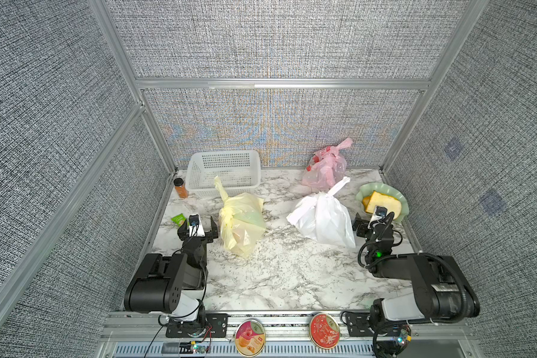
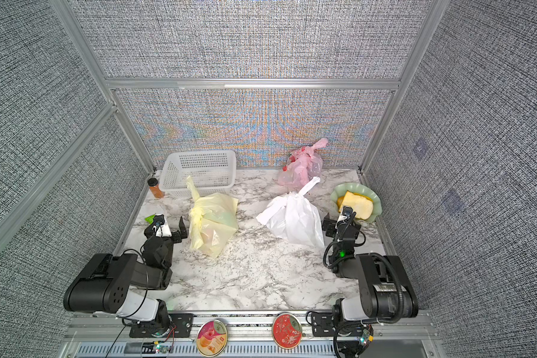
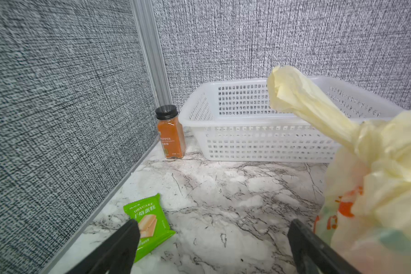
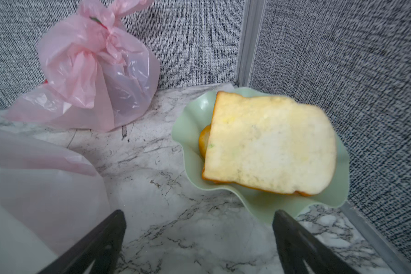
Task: Untie the knot of a plastic bag & take out the apple
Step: Move the plastic bag to the center of the board.
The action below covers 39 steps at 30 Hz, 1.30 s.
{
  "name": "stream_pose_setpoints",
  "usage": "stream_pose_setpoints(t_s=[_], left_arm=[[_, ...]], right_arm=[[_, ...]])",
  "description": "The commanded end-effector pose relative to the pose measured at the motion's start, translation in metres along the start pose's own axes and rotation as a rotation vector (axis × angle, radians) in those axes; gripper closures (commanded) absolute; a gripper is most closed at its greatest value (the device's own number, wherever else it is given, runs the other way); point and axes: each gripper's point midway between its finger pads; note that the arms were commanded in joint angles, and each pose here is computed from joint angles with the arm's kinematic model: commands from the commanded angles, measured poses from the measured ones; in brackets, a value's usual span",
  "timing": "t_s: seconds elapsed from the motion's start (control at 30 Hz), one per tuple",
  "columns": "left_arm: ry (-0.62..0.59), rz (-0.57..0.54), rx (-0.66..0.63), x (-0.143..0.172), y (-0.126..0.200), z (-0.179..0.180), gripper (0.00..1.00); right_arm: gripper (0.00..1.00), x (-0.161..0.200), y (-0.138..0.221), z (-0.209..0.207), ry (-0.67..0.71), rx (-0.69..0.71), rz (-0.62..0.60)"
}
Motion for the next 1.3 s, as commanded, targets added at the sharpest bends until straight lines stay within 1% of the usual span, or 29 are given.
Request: stream_pose_setpoints(t_s=[0.0, 0.03, 0.1, 0.2, 0.23, 0.3, 0.37, 0.43, 0.47, 0.53, 0.57, 0.63, 0.73, 0.8, 0.83, 0.87, 0.9, 0.97, 1.0, 1.13, 1.27], left_arm=[[0.036, -0.037, -0.065, -0.019, 0.004, 0.016, 0.00], [0.044, -0.034, -0.080, -0.025, 0.004, 0.020, 0.00], [0.074, -0.043, -0.109, -0.039, 0.006, 0.028, 0.01], [0.122, -0.068, -0.093, -0.071, 0.005, 0.033, 0.01], [0.125, -0.063, -0.054, -0.082, 0.003, 0.029, 0.00], [0.096, -0.081, 0.070, -0.108, 0.002, 0.013, 0.01], [0.128, -0.099, 0.217, -0.129, 0.003, -0.007, 0.06], [0.184, -0.072, 0.357, -0.137, 0.004, -0.030, 0.13], [0.211, -0.040, 0.430, -0.139, 0.005, -0.044, 0.17], [0.241, 0.037, 0.555, -0.136, 0.007, -0.073, 0.21], [0.243, 0.075, 0.627, -0.134, 0.011, -0.092, 0.21], [0.229, 0.131, 0.729, -0.127, 0.021, -0.123, 0.22], [0.210, 0.161, 0.845, -0.122, 0.040, -0.160, 0.21], [0.215, 0.171, 0.888, -0.119, 0.048, -0.173, 0.21], [0.219, 0.173, 0.906, -0.119, 0.052, -0.177, 0.21], [0.221, 0.178, 0.918, -0.118, 0.054, -0.180, 0.21], [0.222, 0.180, 0.929, -0.118, 0.056, -0.183, 0.21], [0.225, 0.181, 0.939, -0.120, 0.057, -0.185, 0.21], [0.225, 0.180, 0.943, -0.121, 0.058, -0.185, 0.21], [0.207, 0.156, 0.968, -0.130, 0.064, -0.183, 0.21], [0.177, 0.140, 0.991, -0.136, 0.073, -0.180, 0.20]], right_arm=[[0.01, -0.014, 0.009, -0.005, -0.021, 0.035, -0.017], [0.01, -0.023, 0.012, -0.006, -0.040, 0.051, -0.016], [0.01, -0.037, 0.015, -0.008, -0.079, 0.097, 0.022], [0.01, -0.060, 0.017, -0.001, -0.105, 0.129, 0.129], [0.02, -0.069, 0.017, 0.008, -0.109, 0.110, 0.172], [0.02, -0.077, 0.018, 0.032, -0.126, 0.025, 0.274], [0.02, -0.079, 0.018, 0.061, -0.139, -0.069, 0.373], [0.02, -0.078, 0.018, 0.090, -0.126, -0.147, 0.446], [0.02, -0.074, 0.018, 0.104, -0.114, -0.179, 0.490], [0.01, -0.058, 0.016, 0.127, -0.103, -0.228, 0.585], [0.02, -0.049, 0.014, 0.138, -0.100, -0.250, 0.634], [0.01, -0.032, 0.011, 0.150, -0.086, -0.261, 0.716], [0.02, -0.006, 0.005, 0.156, -0.033, -0.226, 0.804], [0.03, 0.009, 0.007, 0.162, 0.010, -0.229, 0.847], [0.08, 0.014, 0.009, 0.166, 0.032, -0.240, 0.861], [0.14, 0.019, 0.011, 0.170, 0.051, -0.252, 0.870], [0.23, 0.023, 0.014, 0.174, 0.072, -0.264, 0.878], [0.43, 0.025, 0.018, 0.183, 0.104, -0.295, 0.874], [0.57, 0.025, 0.022, 0.189, 0.126, -0.320, 0.867], [1.00, 0.014, 0.043, 0.218, 0.219, -0.442, 0.799], [1.00, 0.001, 0.070, 0.245, 0.340, -0.543, 0.708]])
Point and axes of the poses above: each gripper's point midway between its finger pads, its own y axis back along the fingers, its own z axis along the line the jaws close on, x = y × z, and after that the axes turned 12 degrees about -y, right-handed
